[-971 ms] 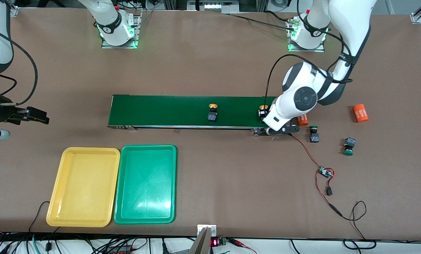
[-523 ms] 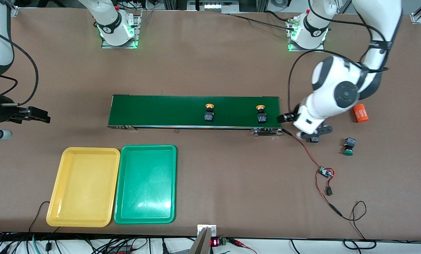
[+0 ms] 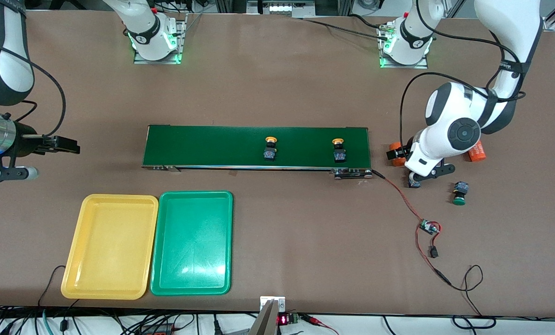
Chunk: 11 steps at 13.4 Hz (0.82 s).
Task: Sort buttons by color to trays
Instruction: 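Grasp an orange battery with the left gripper while the right gripper approaches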
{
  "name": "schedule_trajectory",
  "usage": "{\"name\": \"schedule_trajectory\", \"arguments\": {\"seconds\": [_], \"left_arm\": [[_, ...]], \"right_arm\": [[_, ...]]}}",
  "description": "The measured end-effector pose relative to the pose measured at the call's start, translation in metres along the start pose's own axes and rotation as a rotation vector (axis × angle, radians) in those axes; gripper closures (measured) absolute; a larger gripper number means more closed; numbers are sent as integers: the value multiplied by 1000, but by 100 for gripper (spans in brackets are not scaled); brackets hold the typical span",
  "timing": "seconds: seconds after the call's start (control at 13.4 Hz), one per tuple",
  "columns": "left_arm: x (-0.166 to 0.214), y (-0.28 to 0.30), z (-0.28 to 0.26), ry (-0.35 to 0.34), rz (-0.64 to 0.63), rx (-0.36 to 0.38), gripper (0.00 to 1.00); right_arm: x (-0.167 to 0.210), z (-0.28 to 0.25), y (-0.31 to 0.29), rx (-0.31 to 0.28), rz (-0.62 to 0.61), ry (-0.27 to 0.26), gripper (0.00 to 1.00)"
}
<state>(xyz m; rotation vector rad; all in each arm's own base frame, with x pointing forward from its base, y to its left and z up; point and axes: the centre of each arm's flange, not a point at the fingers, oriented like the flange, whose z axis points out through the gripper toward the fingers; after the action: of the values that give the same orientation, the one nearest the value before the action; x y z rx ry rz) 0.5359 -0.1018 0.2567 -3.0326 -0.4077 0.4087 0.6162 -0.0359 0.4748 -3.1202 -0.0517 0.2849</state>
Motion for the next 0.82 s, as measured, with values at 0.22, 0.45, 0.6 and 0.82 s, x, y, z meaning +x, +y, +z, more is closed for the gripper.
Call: {"name": "schedule_trajectory", "arguments": {"seconds": [0.22,0.45,0.6,0.82], "left_arm": [[-6,-1,32,8,9,-12,0],[-7,0,54,-6,104,-15,0],[-3,-4,61,-9,150,-22,0],[1,-9,71,-20,167,-28,0]], "right_arm": [[-13,14,0,-2,1,33,0],[-36,38,-3,-5,0,63,0],[-51,46,-5,-5,-1,70,0],[-67,54,-27,-7,-32,66,0]]}}
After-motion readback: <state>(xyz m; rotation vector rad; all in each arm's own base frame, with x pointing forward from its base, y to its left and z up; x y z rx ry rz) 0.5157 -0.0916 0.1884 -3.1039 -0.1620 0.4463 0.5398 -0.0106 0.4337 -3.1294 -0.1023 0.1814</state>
